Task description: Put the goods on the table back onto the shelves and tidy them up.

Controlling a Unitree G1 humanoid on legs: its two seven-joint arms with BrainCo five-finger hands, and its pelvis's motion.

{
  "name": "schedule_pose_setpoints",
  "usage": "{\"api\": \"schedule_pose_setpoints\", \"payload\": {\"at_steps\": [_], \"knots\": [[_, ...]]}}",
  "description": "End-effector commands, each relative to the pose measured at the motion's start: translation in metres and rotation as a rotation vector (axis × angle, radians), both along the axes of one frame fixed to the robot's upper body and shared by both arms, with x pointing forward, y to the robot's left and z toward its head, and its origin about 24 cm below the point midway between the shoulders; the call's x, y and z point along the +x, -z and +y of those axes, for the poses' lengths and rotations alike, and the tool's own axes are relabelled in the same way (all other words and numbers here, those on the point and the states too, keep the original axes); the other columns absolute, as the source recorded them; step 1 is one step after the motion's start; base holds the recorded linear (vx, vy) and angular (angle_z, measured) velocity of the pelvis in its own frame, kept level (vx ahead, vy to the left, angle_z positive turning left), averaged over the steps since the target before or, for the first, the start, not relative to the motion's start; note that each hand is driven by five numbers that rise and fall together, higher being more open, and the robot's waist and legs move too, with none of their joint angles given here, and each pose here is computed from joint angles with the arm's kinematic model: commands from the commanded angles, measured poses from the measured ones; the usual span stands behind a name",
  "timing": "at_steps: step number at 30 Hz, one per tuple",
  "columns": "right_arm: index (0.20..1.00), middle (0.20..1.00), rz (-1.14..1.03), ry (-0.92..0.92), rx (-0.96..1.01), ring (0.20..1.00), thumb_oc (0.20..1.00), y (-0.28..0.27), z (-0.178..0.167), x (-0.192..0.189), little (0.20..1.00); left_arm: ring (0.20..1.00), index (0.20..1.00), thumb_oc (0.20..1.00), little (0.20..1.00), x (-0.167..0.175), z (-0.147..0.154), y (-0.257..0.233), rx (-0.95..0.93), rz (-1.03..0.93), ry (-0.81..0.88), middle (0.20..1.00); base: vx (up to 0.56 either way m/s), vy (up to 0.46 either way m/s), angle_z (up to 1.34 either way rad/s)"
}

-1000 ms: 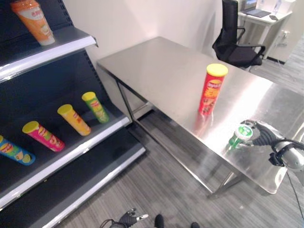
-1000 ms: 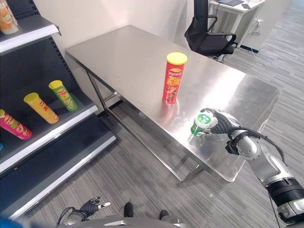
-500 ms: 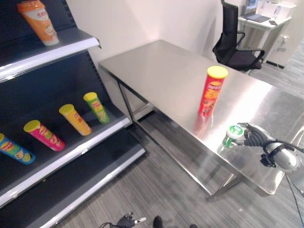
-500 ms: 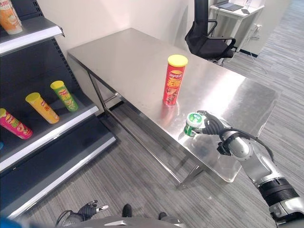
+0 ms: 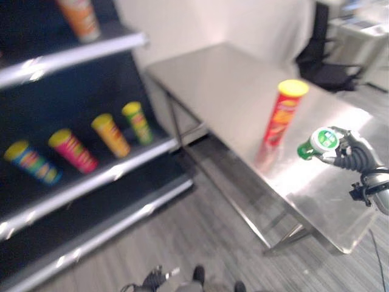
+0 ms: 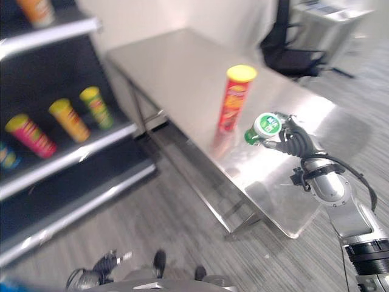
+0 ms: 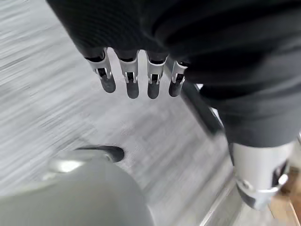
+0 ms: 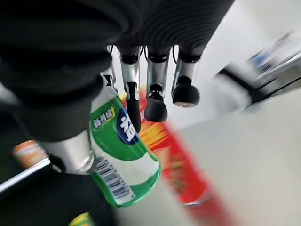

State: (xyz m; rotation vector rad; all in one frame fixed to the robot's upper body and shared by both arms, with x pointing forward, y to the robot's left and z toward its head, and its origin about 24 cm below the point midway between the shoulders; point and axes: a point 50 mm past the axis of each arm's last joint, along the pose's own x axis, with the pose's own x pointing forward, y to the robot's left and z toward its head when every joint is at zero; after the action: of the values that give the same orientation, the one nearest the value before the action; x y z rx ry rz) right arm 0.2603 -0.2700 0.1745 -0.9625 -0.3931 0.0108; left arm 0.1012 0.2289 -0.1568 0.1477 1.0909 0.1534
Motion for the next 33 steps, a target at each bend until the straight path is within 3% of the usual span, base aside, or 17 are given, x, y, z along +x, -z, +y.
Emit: {"api": "schedule_pose_setpoints", "payload": {"at_steps": [1,9,18,26,33], "knots": [[0.200,0.200,-0.232,0.006,-0.004,0.200,0.200,-0.043,-0.003,-0.013,0.200,1.000,1.000,1.000,1.000,0.010,0.015,-0.007,0.052,-0.044,-0.027,1.000,0.04,0.221,0.85],[0.200,0.200,-0.217,0.107,-0.033,0.200,0.200,-0.035,-0.015,-0.018,0.200,1.000,1.000,1.000,1.000,0.011,0.020,-0.009,0.105,-0.042,0.029,1.000,0.14,0.357,0.34],[0.200,0.200,-0.306,0.070,-0.056,0.200,0.200,-0.056,-0.004,-0.006,0.200,1.000,1.000,1.000,1.000,0.025,0.048,-0.023,0.201,-0.059,0.132,1.000,0.11,0.427,0.14],[0.200,0.200,-0.406,-0.124,-0.206,0.200,0.200,-0.107,0.030,-0.003,0.200,1.000,1.000,1.000,1.000,0.025,0.031,-0.015,0.163,-0.017,0.212,1.000,0.27,-0.034,0.83],[0.200,0.200,-0.436,-0.242,-0.217,0.200,0.200,-0.128,0.052,0.000,0.200,1.000,1.000,1.000,1.000,0.009,0.023,-0.007,0.131,0.018,0.127,1.000,0.24,-0.256,0.82]]}}
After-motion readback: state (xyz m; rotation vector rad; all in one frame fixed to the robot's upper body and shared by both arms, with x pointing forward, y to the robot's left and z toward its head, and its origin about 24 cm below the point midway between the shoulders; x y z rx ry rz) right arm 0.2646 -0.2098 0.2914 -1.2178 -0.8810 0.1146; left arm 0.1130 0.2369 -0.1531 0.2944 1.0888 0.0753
